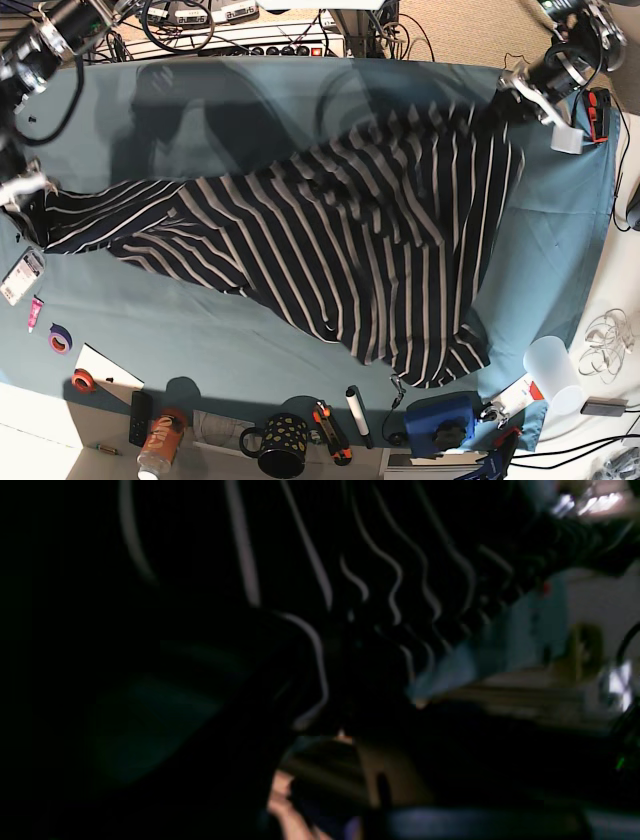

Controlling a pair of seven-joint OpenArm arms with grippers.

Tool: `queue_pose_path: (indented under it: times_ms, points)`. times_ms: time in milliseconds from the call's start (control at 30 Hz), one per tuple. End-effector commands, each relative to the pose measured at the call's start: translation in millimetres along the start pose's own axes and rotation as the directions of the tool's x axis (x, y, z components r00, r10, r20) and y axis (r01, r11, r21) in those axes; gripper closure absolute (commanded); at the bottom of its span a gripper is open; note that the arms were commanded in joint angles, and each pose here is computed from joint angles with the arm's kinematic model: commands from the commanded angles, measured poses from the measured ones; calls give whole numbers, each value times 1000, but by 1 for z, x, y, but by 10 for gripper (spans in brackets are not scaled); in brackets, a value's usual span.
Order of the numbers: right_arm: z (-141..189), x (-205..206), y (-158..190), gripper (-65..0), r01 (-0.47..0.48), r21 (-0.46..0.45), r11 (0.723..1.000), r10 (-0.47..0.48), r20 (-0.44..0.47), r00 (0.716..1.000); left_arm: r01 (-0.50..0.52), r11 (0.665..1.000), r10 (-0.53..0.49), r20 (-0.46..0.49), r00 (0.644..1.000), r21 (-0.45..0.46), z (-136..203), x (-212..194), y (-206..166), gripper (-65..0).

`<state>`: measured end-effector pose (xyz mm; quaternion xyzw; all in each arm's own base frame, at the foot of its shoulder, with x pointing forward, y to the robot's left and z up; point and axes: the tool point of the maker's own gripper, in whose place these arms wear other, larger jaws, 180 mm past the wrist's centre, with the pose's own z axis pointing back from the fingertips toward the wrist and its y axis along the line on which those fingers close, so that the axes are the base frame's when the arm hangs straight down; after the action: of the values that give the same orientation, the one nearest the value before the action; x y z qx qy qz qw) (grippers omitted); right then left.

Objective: Layout the t-shirt on the table in an organized manner, then fold the t-shirt properly
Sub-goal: 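Grasp the shirt edge with both grippers and lift it off the table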

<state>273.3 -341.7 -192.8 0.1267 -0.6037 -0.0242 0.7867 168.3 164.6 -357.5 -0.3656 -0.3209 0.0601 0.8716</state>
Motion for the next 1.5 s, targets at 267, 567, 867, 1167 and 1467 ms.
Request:
queue_pose_path:
  times_ms: [267,567,867,1167,1467]
  points:
    - [22,22,-3,0,-9,11,1000,8,68,998,229,959,-195,201,960,-164,15,73,-36,0]
    - [-4,37,-12,0,-99,-85,991,107,106,989,417,908,-368,393,843,-44,20,173,-46,0]
    - [-111,31,5,0,-231,-96,968,230,-24,973,543,827,-556,360,750,146,-33,240,-67,0]
    - [-212,102,-6,0,11,-32,999,-10,47,999,610,757,-649,373,663,233,-90,323,-112,0]
    - [-221,262,-1,0,-26,-23,999,30,215,976,538,814,-578,392,715,218,-91,446,-128,0]
